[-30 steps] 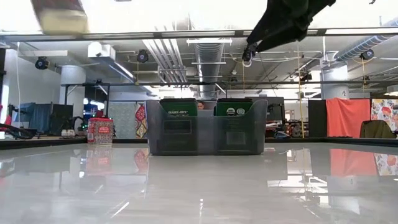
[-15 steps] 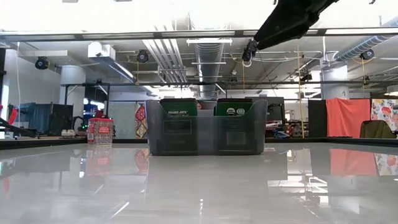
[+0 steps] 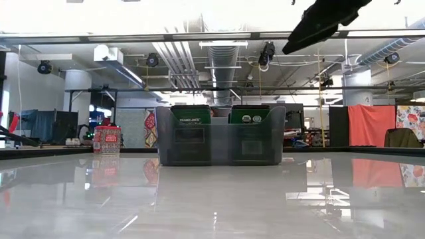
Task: Sort spices by type
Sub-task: Put the red seasoning can into the transparent bin
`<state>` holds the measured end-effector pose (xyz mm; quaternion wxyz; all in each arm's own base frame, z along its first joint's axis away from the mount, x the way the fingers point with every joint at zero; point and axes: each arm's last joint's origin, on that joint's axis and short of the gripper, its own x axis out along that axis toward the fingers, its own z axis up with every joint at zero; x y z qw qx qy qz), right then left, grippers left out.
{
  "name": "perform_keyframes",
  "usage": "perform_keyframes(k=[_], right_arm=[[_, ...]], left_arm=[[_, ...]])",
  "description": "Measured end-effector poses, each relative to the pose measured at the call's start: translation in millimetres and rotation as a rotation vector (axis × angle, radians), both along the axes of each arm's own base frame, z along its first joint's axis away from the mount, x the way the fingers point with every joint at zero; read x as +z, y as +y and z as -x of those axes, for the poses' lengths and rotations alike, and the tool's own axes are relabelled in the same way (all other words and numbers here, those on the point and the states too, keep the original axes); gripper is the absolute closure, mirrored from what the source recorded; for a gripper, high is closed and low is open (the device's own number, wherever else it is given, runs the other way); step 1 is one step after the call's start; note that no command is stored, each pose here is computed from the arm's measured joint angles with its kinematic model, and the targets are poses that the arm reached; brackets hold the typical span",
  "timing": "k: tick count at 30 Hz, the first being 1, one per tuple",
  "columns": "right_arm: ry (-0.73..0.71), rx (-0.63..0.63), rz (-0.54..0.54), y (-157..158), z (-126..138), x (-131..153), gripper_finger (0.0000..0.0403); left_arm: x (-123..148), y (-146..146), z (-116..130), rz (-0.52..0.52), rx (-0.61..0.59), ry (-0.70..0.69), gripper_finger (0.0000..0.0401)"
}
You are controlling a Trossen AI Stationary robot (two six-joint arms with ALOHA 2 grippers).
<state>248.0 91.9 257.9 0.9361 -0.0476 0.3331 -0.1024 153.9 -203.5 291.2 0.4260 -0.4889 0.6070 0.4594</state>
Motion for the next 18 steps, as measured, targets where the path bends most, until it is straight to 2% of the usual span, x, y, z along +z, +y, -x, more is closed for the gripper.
perform_keyframes(k=[3,6,8,18], right_arm=[[0.005,0.027,0.001,6.6,3.0,-1.2,0.0101],[0.004,0.046,0.0,11.2,4.8,-1.2,0.0107],[0.004,0.052,0.0,12.9,5.6,-1.2,0.011],[0.019,0.056,0.005,13.7,7.2,-2.4,0.0101]], left_arm=[[-12.3,5.6,2.8,-0.026,0.011,-0.023,0.0203],[-25.8,14.5,9.0,-0.026,0.023,0.018,0.0203],[-33.7,21.1,15.5,-0.014,0.033,0.05,0.0203],[-72.9,38.4,30.6,0.051,0.04,0.03,0.0203]])
